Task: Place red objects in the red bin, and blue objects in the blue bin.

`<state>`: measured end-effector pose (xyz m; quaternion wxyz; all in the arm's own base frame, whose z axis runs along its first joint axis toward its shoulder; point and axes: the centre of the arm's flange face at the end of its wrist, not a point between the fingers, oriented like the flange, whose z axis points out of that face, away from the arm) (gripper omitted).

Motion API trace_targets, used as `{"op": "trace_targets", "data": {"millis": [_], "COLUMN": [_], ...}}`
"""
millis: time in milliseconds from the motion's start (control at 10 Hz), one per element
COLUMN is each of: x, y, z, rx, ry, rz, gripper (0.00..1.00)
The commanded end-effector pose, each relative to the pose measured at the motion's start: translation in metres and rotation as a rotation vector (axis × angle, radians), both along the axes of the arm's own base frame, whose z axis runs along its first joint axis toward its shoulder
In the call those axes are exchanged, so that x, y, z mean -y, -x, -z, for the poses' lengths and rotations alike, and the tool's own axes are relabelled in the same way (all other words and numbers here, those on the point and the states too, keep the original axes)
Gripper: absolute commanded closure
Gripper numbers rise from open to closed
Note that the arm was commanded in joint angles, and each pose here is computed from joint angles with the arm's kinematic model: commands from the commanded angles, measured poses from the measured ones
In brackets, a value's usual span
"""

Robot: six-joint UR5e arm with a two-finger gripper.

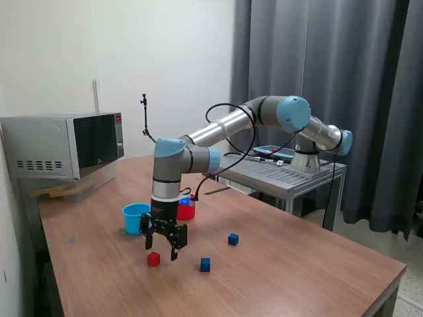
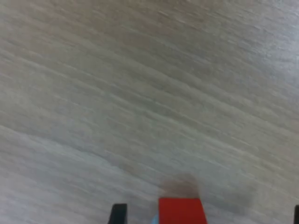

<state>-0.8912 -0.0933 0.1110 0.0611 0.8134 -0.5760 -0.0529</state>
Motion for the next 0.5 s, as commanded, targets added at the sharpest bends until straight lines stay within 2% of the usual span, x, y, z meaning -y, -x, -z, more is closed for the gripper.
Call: {"op": "trace_targets", "data": {"millis": [0, 200, 400], "x": [-0.0004, 0.0014, 0.0083], "y": [-0.0002, -0.0004, 0.0022], "z": [0.0007, 0.0006, -0.0051], "rx": [0.002, 0.002, -0.015], "ry": [0.002, 0.008, 0.077], "rz": [0.012, 0.019, 0.01], "gripper": [0.0, 0.0, 0.0]}}
